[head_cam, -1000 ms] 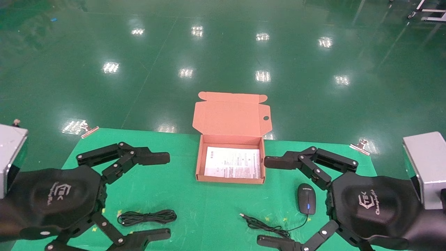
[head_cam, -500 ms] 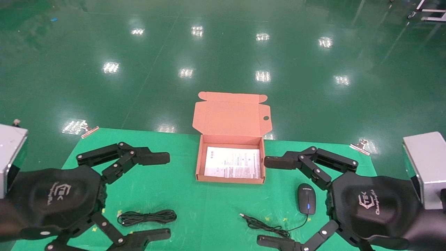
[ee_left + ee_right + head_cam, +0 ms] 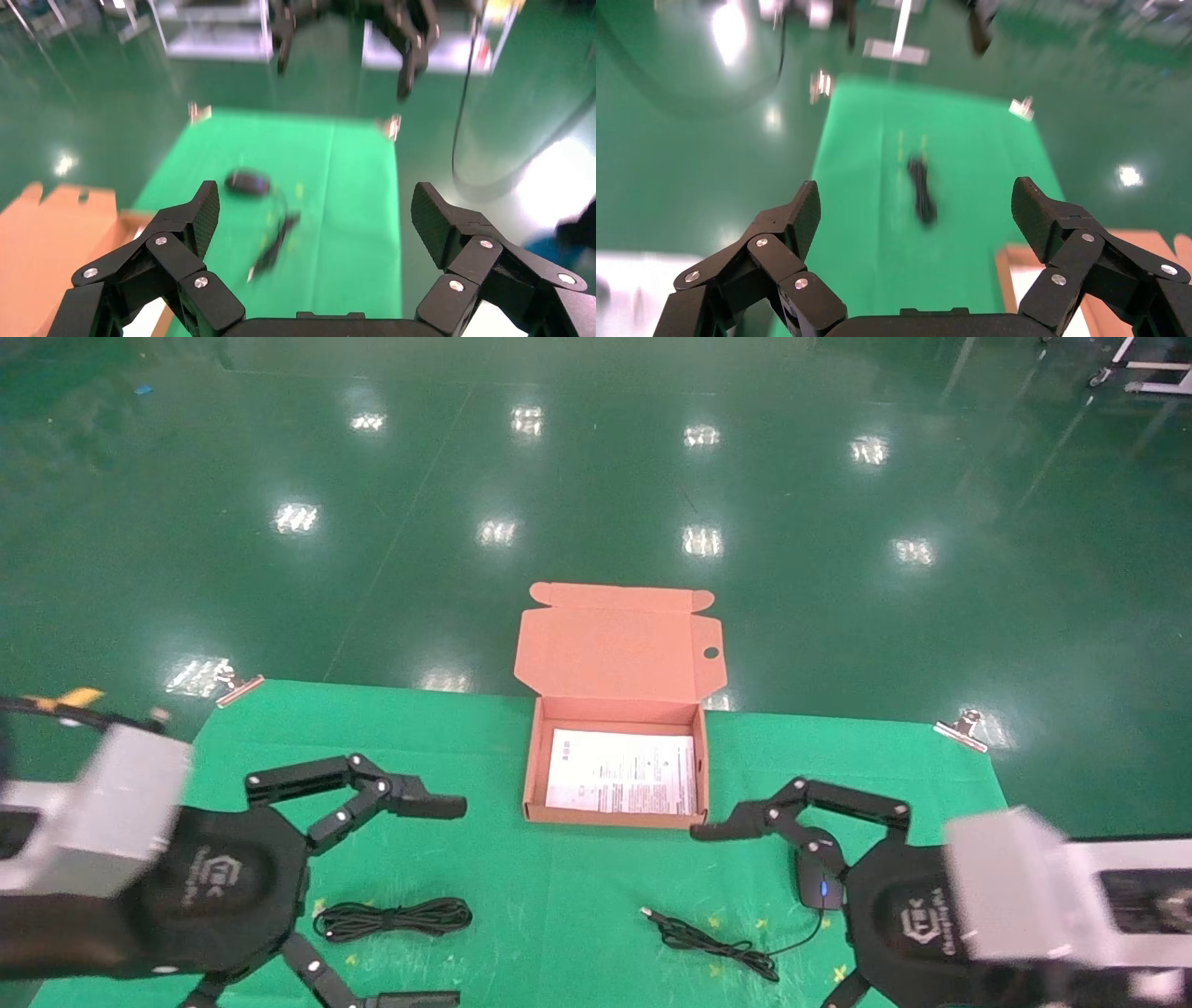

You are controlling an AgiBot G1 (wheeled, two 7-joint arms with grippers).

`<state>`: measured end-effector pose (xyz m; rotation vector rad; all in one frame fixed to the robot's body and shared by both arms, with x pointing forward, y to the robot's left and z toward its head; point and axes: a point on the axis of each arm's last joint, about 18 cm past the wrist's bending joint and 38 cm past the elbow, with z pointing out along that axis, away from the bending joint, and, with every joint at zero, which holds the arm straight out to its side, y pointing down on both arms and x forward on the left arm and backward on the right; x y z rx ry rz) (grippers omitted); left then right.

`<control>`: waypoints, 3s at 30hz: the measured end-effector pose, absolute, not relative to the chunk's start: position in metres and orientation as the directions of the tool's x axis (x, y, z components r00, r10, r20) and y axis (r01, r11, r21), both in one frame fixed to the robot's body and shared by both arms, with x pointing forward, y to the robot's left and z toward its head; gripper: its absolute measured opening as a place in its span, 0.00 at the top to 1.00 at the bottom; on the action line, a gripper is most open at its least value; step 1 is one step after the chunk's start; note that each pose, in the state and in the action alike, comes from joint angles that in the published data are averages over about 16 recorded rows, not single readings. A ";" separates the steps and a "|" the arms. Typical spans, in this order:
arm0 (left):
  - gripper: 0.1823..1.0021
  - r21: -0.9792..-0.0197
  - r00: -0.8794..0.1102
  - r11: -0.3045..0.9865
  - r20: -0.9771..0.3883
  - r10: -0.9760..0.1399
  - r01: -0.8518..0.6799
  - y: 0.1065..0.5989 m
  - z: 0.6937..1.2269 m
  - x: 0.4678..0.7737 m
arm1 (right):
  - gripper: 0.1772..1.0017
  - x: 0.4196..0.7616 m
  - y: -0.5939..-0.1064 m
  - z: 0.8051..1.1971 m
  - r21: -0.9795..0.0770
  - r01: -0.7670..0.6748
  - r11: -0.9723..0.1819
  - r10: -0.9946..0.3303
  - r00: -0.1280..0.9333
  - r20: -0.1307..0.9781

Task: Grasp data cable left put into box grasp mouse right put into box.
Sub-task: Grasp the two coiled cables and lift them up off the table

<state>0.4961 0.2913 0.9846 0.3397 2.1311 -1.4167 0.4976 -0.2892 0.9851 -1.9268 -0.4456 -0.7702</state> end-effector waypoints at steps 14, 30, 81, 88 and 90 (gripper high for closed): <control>0.00 -0.473 -0.744 0.758 -0.668 0.024 0.449 0.290 0.965 0.547 | 0.00 0.559 -0.276 0.969 -0.127 0.666 -0.735 0.361 0.543 0.758; 0.00 -0.160 -0.700 0.931 -0.703 0.124 0.327 0.291 0.914 0.608 | 0.00 0.614 -0.266 0.915 0.091 0.549 -0.831 0.445 0.559 0.699; 0.00 -0.400 -0.770 0.912 -0.553 -0.320 -0.092 0.316 0.827 0.716 | 0.00 0.708 -0.270 0.812 -0.343 0.127 -0.930 -0.122 0.777 0.618; 0.03 -0.400 -0.765 0.911 -0.555 -0.326 -0.097 0.319 0.827 0.716 | 0.03 0.710 -0.270 0.812 -0.343 0.125 -0.931 -0.124 0.776 0.619; 0.05 -0.400 -0.766 0.911 -0.555 -0.324 -0.096 0.318 0.827 0.716 | 0.04 0.710 -0.270 0.812 -0.342 0.126 -0.931 -0.123 0.775 0.619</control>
